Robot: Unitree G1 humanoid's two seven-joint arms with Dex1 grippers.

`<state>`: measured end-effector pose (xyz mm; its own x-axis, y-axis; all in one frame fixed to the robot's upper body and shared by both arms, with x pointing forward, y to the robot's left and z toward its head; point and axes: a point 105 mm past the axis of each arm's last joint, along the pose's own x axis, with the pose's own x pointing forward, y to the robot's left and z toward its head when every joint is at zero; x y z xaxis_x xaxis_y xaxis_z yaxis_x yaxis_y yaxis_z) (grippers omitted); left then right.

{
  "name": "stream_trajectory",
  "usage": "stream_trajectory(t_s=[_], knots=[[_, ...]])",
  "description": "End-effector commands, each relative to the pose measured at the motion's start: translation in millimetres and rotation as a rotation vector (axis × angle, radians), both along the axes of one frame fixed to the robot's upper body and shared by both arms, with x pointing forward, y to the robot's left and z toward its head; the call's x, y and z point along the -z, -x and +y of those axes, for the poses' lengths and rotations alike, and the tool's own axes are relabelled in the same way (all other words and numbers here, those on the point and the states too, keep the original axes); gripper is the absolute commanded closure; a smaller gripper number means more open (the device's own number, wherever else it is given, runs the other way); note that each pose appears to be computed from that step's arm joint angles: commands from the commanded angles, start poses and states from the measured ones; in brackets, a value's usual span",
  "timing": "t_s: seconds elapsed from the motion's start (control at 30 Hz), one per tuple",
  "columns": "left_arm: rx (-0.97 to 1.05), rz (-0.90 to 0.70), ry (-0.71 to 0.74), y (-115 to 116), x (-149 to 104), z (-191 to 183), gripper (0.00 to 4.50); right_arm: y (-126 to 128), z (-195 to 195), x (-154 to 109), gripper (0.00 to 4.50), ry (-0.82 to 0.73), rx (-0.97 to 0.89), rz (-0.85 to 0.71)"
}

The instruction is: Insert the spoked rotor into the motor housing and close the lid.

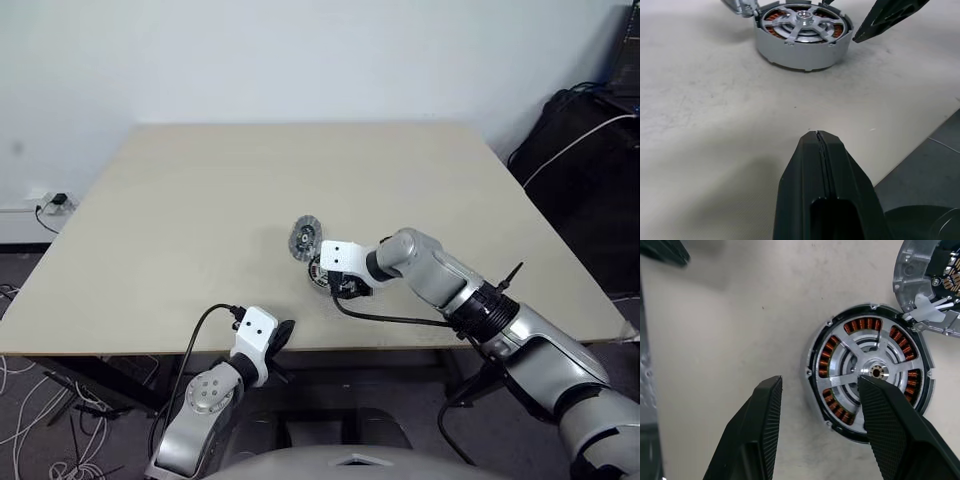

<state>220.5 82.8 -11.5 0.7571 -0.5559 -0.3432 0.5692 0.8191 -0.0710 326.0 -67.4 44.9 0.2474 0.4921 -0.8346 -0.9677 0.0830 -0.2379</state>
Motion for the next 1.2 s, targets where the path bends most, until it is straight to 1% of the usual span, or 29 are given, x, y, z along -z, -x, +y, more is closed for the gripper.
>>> stream_trajectory(t_s=[0.03, 0.2, 0.4, 0.5, 0.67, 0.7, 0.97, 1.2], knots=[[-0.001, -0.048, 0.016, -4, -9, -3, 4.50, -7, 4, -9, 1.95, 0.019, -0.043, -0.039], [-0.005, -0.050, 0.018, -4, -9, -3, 4.50, -9, 1, -6, 1.95, 0.042, -0.050, -0.034], [-0.017, -0.053, 0.022, -5, -9, -3, 4.50, -7, -10, 6, 1.95, 0.135, -0.091, -0.014], [-0.030, -0.057, 0.031, -6, -10, -3, 4.50, -7, -12, 10, 2.57, 0.156, -0.099, -0.016], [-0.036, -0.057, 0.046, -5, -10, -4, 4.50, -7, -13, 15, 4.21, 0.168, -0.098, -0.021], [-0.037, -0.057, 0.048, -5, -10, -4, 4.50, -7, -12, 16, 4.47, 0.168, -0.097, -0.023], [-0.036, -0.059, 0.052, -5, -12, -4, 4.50, -7, -11, 18, 4.49, 0.130, -0.064, -0.029], [-0.033, -0.059, 0.053, -5, -12, -5, 4.50, 0, -9, 1, 4.49, -0.043, 0.078, 0.047]])
